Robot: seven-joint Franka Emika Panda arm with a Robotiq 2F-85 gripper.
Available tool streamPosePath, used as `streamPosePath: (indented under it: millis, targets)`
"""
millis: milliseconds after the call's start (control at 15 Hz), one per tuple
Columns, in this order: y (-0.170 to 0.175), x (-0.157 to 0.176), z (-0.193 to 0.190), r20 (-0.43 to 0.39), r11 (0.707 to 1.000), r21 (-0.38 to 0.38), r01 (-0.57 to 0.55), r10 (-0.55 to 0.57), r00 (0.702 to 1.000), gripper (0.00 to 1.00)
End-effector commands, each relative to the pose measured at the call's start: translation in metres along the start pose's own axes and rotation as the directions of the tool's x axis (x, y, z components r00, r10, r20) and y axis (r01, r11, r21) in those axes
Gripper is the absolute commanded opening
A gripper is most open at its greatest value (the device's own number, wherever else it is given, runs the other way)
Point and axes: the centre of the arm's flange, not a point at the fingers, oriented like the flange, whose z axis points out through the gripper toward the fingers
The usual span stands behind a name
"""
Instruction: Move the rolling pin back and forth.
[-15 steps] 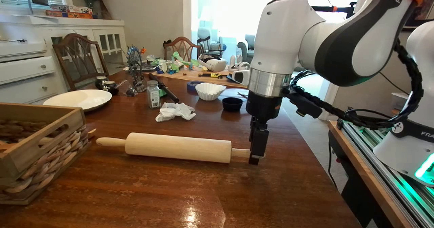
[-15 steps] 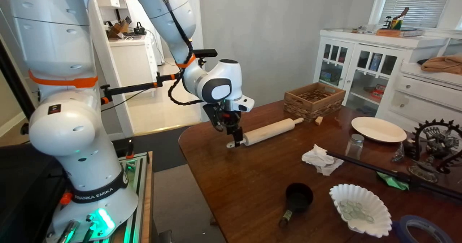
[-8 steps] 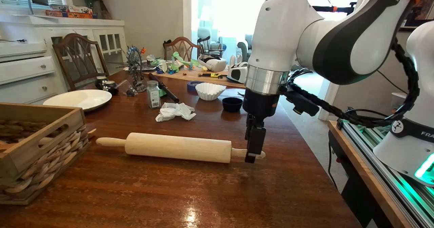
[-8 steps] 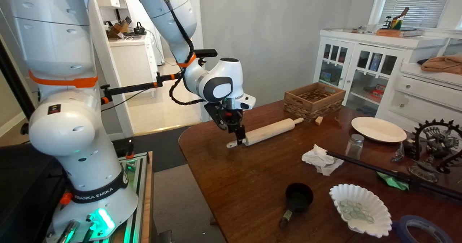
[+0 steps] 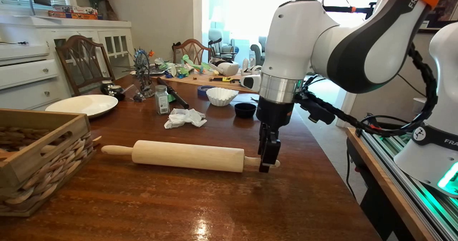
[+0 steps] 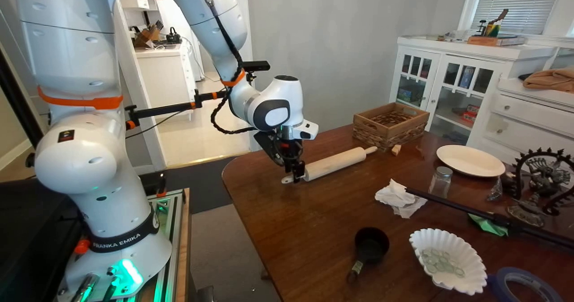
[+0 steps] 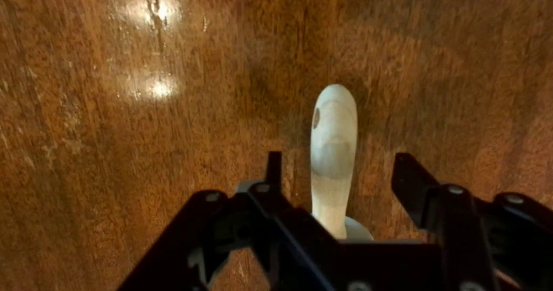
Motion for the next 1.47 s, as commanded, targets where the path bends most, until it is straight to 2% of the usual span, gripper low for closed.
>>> streamPosePath:
  millis: [0,67,133,267,333,400,867,1400]
  targets:
    - [0.005,-0.003,0.011,-0.007,1.000,0.005,0.016,-0.016,1.000,0.46]
    - [0.005,-0.003,0.011,-0.009,1.000,0.002,0.017,-0.017,1.000,0.31]
    - [0.005,-0.004,0.011,-0.010,1.000,0.001,0.020,-0.020,1.000,0.22]
    - [0.005,-0.003,0.010,-0.016,1.000,-0.001,0.024,-0.024,1.000,0.07]
    - [0.005,-0.003,0.010,-0.018,1.000,0.006,0.027,-0.026,0.999,0.03]
    - [0.006,-0.003,0.009,-0.031,0.999,0.038,0.031,-0.030,0.999,0.07]
    - [0.042,-0.030,0.005,-0.159,0.987,0.160,0.007,0.019,0.987,0.07]
    - [0.090,-0.059,-0.005,-0.187,0.976,0.208,0.062,-0.023,0.982,0.07]
